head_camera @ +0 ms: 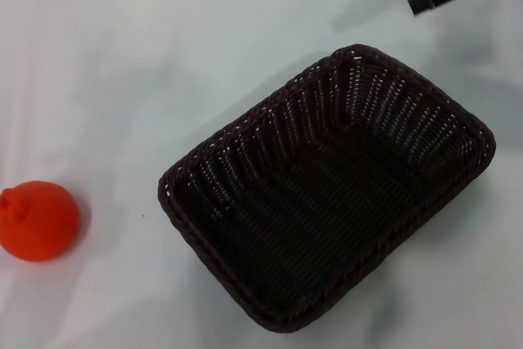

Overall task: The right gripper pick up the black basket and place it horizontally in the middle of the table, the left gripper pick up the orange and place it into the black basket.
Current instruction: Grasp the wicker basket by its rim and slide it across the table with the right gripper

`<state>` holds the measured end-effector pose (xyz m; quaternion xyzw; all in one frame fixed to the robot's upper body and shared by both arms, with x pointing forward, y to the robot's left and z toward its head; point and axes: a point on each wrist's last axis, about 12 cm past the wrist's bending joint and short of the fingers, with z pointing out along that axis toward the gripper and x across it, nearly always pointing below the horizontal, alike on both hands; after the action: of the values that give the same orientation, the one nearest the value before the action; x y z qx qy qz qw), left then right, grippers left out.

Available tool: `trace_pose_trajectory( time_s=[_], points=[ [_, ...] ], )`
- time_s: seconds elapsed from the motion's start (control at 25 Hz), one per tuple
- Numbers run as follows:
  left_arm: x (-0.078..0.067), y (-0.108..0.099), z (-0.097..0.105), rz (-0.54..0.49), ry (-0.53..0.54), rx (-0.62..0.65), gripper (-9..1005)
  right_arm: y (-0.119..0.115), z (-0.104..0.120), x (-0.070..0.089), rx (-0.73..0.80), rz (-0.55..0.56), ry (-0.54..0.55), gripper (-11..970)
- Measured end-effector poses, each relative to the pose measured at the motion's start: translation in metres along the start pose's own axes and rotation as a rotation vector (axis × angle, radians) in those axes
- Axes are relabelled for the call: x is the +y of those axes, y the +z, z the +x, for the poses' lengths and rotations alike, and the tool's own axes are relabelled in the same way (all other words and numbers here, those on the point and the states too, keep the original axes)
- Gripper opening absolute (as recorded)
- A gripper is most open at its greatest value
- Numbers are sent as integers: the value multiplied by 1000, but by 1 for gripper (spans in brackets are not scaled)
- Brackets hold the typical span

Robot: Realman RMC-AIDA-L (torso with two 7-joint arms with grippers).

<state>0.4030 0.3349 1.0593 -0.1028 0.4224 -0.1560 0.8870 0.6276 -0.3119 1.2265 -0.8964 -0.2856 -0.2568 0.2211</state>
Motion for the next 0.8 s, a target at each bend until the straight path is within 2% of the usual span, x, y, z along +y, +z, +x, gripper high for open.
trace_pose_trajectory(
  time_s=[0.28,0.6,0.8],
  points=[
    [-1,1,1,6,-5,1,884,11,-5,-5,-132,-7,-29,915],
    [-2,1,2,7,-11,4,883,40,-15,-10,-236,23,-58,915],
    [-2,3,3,8,-15,4,883,60,-26,-14,-266,71,-72,847]
  ],
)
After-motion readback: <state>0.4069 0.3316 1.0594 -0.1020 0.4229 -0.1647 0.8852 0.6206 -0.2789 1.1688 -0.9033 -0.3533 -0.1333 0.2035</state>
